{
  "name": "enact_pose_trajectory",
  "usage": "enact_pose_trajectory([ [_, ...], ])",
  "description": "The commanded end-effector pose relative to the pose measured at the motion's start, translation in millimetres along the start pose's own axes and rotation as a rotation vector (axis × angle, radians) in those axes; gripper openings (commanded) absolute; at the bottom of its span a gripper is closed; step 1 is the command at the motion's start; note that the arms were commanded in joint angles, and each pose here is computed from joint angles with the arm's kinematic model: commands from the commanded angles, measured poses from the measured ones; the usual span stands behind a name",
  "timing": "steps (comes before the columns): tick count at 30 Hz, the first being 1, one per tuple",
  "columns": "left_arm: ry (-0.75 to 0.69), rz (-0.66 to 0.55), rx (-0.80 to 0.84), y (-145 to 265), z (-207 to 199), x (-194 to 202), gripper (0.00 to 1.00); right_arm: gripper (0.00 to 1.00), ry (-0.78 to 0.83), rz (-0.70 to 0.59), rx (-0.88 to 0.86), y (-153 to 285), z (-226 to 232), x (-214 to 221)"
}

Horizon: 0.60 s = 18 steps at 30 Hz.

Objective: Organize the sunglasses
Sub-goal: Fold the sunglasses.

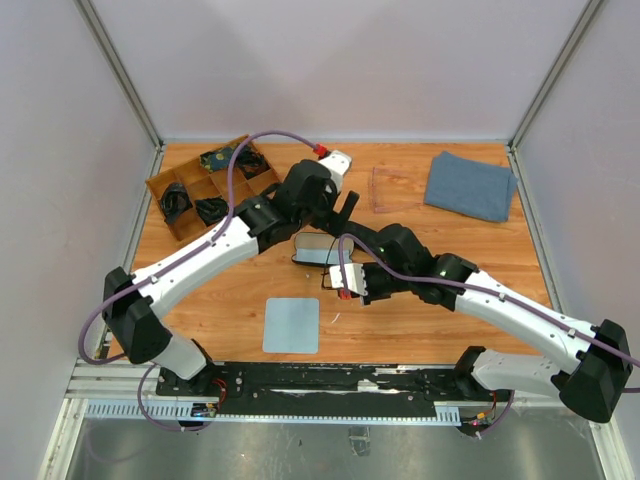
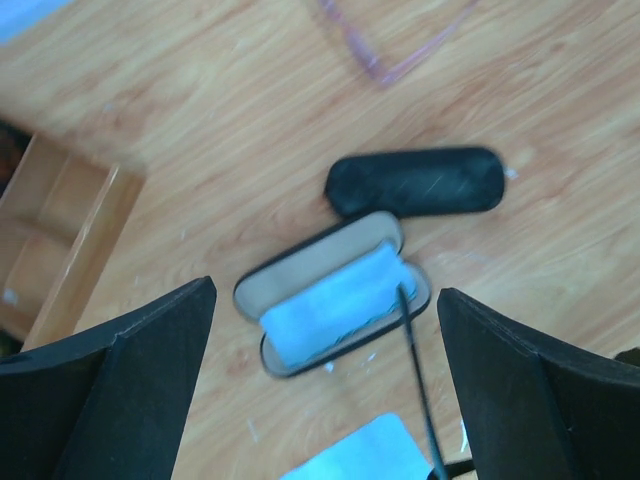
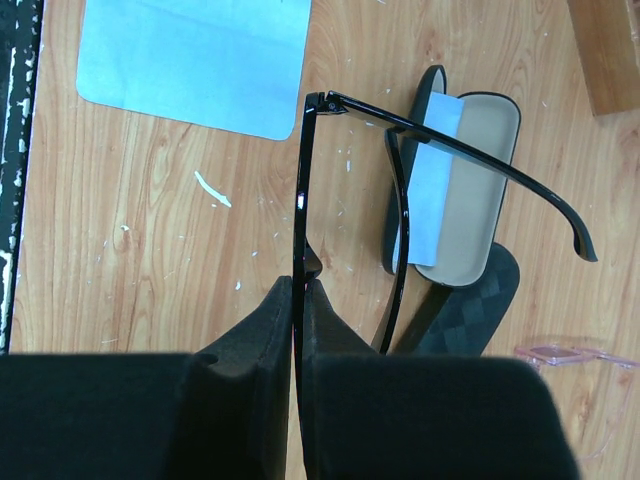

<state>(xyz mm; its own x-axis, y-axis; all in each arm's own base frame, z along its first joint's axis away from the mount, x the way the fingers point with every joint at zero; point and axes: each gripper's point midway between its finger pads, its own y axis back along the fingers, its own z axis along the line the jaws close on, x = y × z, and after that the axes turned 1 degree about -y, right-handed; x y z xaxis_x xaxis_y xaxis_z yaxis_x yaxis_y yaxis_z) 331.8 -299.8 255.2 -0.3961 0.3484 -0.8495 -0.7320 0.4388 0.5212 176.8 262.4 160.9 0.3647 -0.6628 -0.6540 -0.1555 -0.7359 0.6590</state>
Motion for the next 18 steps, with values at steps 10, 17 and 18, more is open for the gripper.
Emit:
enact_pose_trajectory([
  [10,0.092,0.115,-0.110,2.2,23.4,71.5,1.00,0.01,0.010,-0.022,0.030,3.2,-13.3,-16.3],
  [17,0.066,0.130,-0.001,-3.3,4.6,75.2,0.99,0.01,0.012,-0.021,0.033,4.0,-14.5,-17.1],
  [18,0.061,0.131,0.033,-3.5,-1.2,75.4,0.99,0.01,0.013,-0.020,0.031,4.0,-14.8,-17.5],
])
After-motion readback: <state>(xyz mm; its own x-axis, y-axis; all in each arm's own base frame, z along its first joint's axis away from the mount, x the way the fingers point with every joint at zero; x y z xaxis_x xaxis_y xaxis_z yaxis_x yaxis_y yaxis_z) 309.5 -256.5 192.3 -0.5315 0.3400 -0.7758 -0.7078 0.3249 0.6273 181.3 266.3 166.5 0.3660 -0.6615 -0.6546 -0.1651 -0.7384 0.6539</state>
